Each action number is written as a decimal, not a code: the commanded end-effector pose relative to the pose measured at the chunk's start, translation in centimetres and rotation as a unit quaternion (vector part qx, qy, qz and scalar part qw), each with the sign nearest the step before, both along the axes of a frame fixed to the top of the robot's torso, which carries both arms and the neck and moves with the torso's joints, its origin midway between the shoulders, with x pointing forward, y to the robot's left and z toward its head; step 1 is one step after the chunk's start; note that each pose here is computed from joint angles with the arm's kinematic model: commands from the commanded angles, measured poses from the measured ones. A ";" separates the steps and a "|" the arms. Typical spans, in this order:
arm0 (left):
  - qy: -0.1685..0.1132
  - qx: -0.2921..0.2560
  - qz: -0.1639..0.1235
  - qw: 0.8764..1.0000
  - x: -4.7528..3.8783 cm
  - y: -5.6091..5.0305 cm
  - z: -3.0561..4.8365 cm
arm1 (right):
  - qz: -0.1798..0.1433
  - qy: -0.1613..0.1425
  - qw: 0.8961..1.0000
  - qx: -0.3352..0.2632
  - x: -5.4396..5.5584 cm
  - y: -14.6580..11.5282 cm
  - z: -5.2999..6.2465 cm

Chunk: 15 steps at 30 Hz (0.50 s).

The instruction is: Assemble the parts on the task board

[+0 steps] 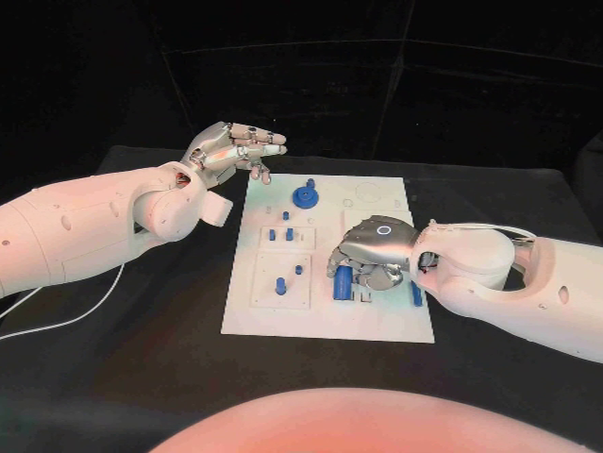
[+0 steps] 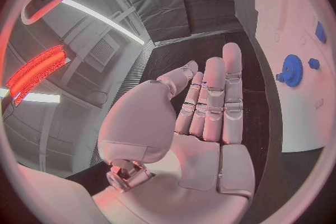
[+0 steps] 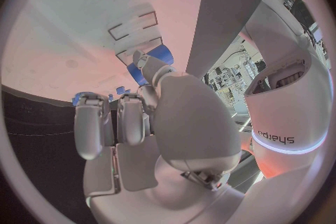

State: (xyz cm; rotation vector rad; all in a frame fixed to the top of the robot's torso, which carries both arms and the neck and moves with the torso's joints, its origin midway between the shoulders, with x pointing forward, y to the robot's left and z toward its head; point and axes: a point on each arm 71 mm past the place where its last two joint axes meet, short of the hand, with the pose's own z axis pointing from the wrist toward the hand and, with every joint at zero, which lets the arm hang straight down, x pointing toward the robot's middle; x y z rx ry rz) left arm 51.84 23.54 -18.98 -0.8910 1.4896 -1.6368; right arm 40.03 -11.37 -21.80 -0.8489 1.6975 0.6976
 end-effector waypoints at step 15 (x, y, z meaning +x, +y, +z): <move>0.000 -0.005 -0.005 1.000 -0.01 -0.1 0.12 | -0.003 0.019 0.999 -0.036 0.2 -0.2 -0.7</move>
